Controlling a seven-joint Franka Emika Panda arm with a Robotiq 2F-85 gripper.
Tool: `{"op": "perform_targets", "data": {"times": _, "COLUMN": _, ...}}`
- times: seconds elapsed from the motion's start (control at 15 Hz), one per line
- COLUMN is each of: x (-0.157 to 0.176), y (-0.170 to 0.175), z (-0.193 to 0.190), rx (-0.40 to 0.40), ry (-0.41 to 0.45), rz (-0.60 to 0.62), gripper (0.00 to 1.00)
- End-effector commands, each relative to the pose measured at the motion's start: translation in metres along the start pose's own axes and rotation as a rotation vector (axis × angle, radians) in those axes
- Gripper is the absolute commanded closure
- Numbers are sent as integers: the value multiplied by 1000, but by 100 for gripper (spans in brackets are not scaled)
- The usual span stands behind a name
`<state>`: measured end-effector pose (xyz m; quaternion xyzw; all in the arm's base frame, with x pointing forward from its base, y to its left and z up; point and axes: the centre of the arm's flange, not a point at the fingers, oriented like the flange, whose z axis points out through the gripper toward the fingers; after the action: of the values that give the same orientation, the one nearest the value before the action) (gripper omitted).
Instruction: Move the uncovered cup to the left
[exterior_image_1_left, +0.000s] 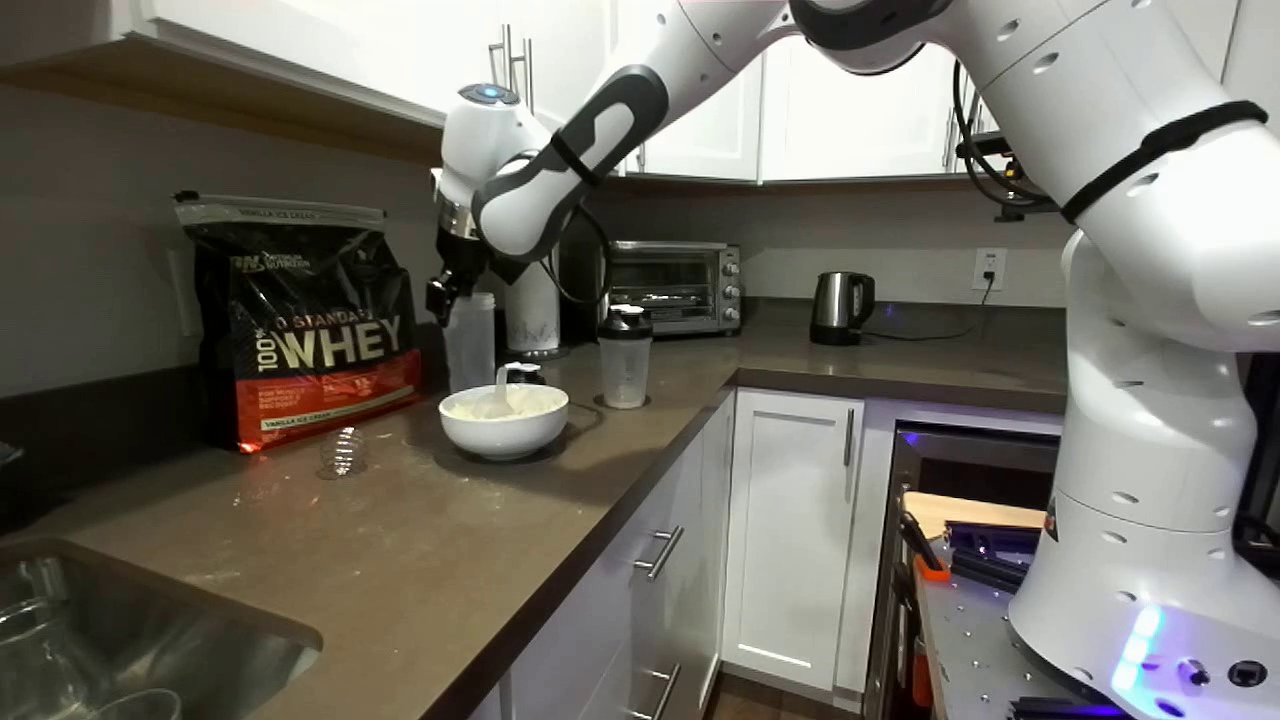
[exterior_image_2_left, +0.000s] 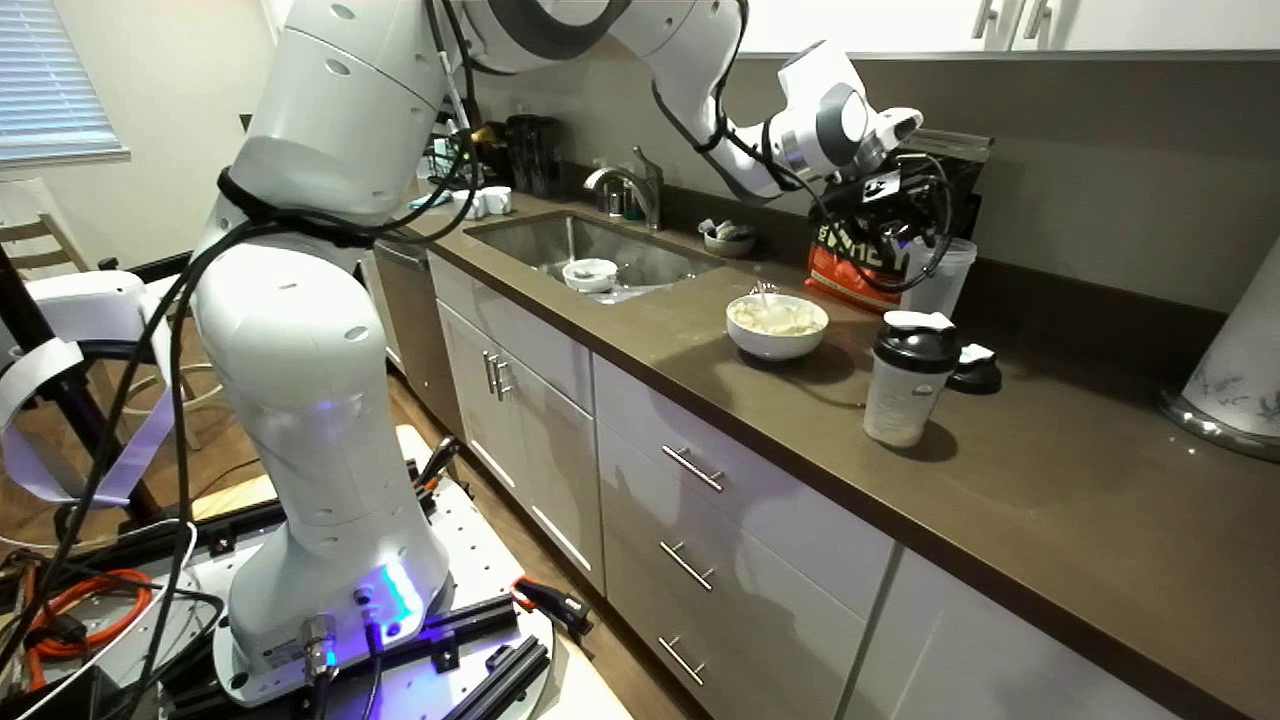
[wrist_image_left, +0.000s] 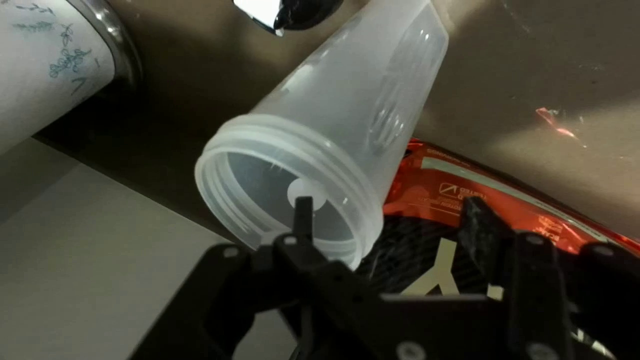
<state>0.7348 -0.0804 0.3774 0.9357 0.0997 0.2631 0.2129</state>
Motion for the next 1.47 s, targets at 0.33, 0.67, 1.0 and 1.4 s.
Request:
{"op": "perform_targets", "data": {"times": 0.33, "x": 1, "y": -4, "z": -5, "rx": 7, "ry": -20, "rz": -26, "gripper": 75}}
{"op": "perform_targets", "data": {"times": 0.67, "x": -3, "y": -5, "z": -6, "rx": -4, "ry": -34, "rz": -33, "gripper": 87}}
{"op": "perform_targets", "data": {"times": 1.0, "x": -7, "y": -6, "z": -9, "rx": -16, "ry": -66, "rz": -47, "gripper": 92}}
{"op": "perform_targets", "data": {"times": 1.4, "x": -7, "y": -7, "z": -18, "rx": -18, "ry": -60, "rz": -55, "gripper": 98}}
